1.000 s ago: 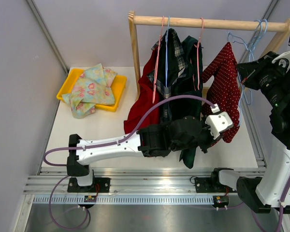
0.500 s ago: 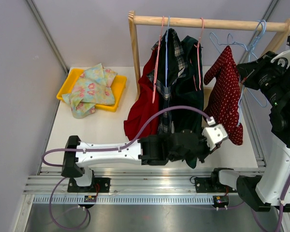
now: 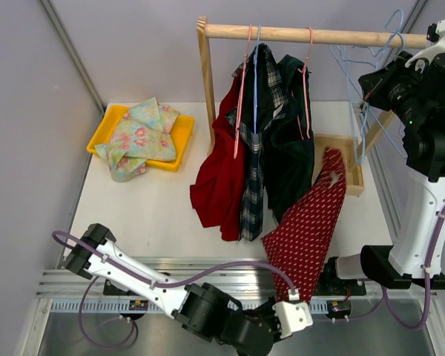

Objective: Remove the skirt from the hanger

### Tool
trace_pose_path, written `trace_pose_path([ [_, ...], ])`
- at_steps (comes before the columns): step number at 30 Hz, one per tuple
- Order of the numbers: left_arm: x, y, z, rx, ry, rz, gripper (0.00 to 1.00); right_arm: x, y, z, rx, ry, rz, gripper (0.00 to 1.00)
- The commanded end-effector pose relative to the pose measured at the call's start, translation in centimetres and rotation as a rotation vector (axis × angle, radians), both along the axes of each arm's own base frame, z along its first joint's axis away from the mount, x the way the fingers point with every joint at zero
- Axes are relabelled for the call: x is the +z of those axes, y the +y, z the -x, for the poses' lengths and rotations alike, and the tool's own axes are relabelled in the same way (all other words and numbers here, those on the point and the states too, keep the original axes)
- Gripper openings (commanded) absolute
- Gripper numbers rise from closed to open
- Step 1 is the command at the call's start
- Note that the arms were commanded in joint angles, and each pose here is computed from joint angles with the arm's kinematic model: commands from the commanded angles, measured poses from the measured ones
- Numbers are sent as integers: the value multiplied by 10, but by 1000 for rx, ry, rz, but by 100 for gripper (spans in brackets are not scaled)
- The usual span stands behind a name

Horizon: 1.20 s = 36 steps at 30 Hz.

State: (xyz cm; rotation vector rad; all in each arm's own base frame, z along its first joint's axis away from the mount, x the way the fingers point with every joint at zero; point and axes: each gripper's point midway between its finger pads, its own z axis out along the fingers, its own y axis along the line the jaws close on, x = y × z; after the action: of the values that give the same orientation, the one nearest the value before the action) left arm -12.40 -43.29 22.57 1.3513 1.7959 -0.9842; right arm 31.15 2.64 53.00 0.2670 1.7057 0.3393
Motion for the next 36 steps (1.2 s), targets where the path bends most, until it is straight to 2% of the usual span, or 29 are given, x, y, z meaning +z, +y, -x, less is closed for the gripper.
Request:
trace_pose_path([
  [1, -2, 32, -11, 158, 11, -58, 0, 41, -7, -18, -32, -163, 15, 0],
  [3, 4, 43, -9, 179, 28, -58, 0, 49, -8, -20, -37, -179, 16, 0],
  [9, 15, 79, -24, 271, -10, -85, 0, 30, -4, -63, -12, -123, 1, 0],
  [15, 38, 116, -66, 418, -84, -89, 0, -1, 2, -78, 17, -56, -18, 0],
  [18, 47, 136, -92, 494, -128, -108, 0, -16, 2, -79, 16, -21, -11, 0],
  [22, 60, 175, -145, 642, -225, -179, 0, -25, 0, -71, 11, -3, -8, 0],
  [27, 123, 200, -208, 795, -304, -105, 0, -33, -4, -58, -17, 11, -4, 0],
  [28, 136, 199, -219, 826, -306, -63, 0, -34, -6, -56, -28, 14, -8, 3],
  [29, 148, 210, -241, 856, -366, -83, 0, -34, -9, -54, -48, 13, -8, 16],
  [30, 166, 208, -250, 887, -348, -14, 0, -34, -10, -50, -54, 10, -6, 61],
  [31, 177, 211, -260, 908, -362, 8, 0, -35, -12, -48, -65, 11, -4, 82],
  [32, 190, 229, -281, 950, -421, -9, 0, -36, -15, -44, -82, 9, 1, 99],
  [33, 209, 230, -291, 987, -412, 62, 0, -35, -15, -41, -82, 6, 6, 99],
  [35, 233, 258, -324, 1073, -489, 56, 0, -39, -24, -38, -129, 11, 12, 100],
  [36, 250, 254, -332, 1064, -472, 139, 0, -36, -24, -31, -133, -6, 15, 100],
])
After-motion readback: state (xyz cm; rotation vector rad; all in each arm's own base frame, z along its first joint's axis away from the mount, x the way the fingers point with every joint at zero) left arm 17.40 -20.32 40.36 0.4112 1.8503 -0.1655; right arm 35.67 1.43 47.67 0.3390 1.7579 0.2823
